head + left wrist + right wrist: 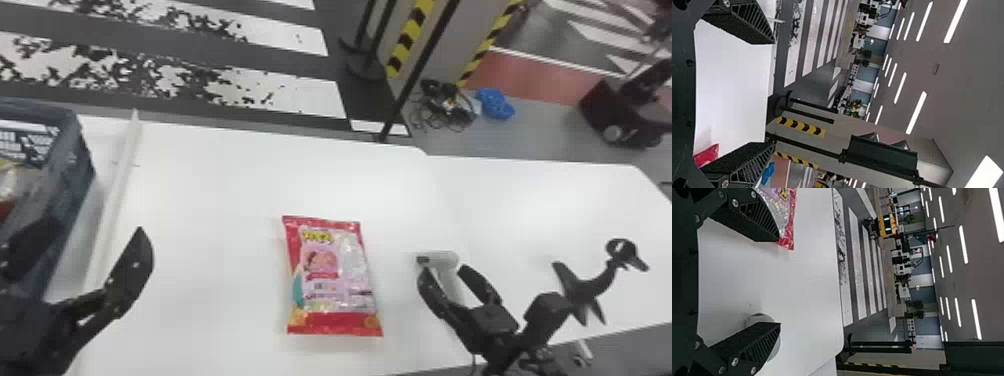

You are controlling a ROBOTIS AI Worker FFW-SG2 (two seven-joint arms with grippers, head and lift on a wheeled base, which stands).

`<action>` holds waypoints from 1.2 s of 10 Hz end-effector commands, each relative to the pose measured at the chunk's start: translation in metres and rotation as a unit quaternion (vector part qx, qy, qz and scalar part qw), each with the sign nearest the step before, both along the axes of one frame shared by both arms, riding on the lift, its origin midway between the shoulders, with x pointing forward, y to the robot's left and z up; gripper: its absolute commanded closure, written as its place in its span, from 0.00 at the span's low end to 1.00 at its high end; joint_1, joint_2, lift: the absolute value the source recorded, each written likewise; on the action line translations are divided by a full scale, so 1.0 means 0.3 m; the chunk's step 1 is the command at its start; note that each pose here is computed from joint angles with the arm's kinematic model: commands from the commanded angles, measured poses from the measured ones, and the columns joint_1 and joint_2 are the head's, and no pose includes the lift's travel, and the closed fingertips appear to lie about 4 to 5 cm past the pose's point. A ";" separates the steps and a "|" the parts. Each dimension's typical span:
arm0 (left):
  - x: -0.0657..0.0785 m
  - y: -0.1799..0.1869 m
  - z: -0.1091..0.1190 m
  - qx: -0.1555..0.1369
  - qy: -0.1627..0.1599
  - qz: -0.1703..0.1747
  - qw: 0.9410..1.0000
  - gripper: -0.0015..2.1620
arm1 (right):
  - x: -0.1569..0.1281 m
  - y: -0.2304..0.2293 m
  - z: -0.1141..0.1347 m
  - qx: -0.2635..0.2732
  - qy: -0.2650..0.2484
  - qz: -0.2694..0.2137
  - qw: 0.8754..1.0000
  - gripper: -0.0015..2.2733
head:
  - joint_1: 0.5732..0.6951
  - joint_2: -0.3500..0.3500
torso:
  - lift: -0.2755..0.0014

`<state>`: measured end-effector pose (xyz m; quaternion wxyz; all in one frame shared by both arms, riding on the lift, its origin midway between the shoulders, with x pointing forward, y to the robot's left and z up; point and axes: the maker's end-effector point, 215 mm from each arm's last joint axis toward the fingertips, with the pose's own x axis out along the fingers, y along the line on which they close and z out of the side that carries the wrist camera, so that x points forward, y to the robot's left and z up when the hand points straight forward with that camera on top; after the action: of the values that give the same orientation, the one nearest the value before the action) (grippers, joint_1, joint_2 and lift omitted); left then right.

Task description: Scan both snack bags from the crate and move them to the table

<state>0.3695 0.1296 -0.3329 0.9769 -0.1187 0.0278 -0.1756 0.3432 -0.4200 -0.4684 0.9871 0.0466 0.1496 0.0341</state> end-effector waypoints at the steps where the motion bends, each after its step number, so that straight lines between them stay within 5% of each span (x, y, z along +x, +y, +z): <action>1: -0.009 0.008 -0.014 0.001 0.002 0.002 1.000 0.03 | -0.010 -0.076 -0.069 -0.021 0.014 -0.005 1.000 0.03 | 1.00 0.00 | 0.68; 9: -0.041 0.025 -0.054 0.008 0.012 0.008 1.000 0.03 | 0.037 -0.301 -0.235 -0.042 0.052 -0.017 0.998 0.04 | 1.00 0.00 | 0.68; 12: -0.045 0.024 -0.032 0.006 0.004 0.008 1.000 0.03 | 0.037 -0.241 -0.324 -0.034 0.086 0.006 0.996 0.16 | 1.00 0.00 | 0.68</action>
<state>0.3563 0.1371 -0.3441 0.9789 -0.1135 0.0332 -0.1668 0.3546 -0.4965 -0.5582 0.9739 0.0140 0.2249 0.0268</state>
